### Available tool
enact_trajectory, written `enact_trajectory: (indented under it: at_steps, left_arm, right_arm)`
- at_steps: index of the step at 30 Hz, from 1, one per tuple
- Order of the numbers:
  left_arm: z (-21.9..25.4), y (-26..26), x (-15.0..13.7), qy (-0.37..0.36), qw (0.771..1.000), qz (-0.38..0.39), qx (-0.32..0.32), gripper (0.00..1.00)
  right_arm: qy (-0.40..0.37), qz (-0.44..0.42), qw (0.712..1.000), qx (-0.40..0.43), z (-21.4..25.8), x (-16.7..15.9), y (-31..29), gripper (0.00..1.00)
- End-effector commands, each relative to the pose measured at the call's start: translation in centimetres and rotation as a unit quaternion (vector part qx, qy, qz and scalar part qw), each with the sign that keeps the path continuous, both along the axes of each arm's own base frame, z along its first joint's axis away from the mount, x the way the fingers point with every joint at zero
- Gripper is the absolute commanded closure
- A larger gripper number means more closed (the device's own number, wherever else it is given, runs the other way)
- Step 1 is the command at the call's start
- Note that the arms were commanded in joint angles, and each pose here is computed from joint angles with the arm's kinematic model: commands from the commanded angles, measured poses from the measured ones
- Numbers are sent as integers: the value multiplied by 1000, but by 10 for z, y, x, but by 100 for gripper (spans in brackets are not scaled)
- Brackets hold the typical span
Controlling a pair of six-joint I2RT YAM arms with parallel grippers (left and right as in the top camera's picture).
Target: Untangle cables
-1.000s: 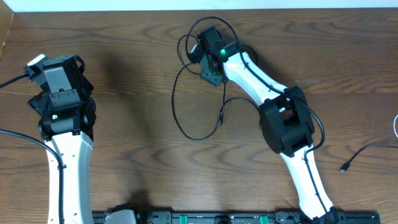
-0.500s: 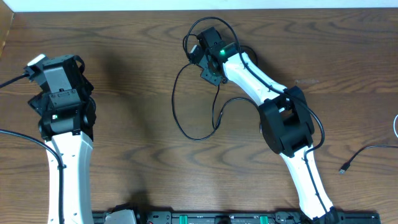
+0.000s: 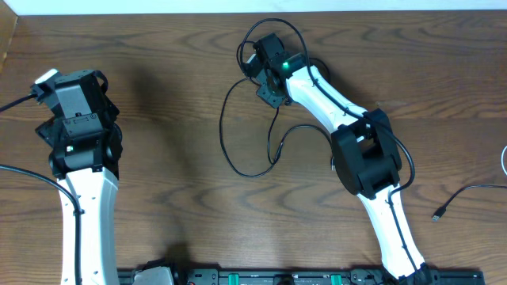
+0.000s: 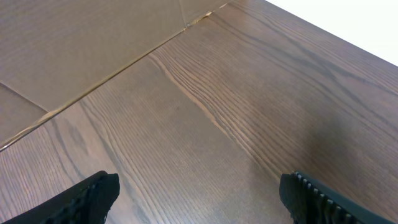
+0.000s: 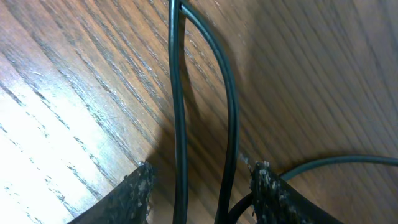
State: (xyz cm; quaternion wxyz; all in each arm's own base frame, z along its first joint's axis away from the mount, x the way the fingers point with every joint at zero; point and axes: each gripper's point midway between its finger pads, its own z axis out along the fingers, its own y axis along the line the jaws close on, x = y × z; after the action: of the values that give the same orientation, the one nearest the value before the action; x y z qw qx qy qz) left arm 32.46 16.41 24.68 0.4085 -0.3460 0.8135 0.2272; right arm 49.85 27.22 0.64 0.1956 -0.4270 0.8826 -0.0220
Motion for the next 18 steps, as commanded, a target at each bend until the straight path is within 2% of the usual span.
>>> enact_trajectory:
  at_steps: [1,8,18]
  left_arm:
    - [4,1,1,-8,1000,6,-2,12]
    - [4,1,1,-8,1000,5,-2,13]
    - [4,1,1,-8,1000,5,-2,12]
  right_arm:
    - [64,-24,996,-56,-63,-23,-31,99]
    - [68,6,998,-9,-40,-36,5,99]
    - [28,11,998,47,37,-45,39,99]
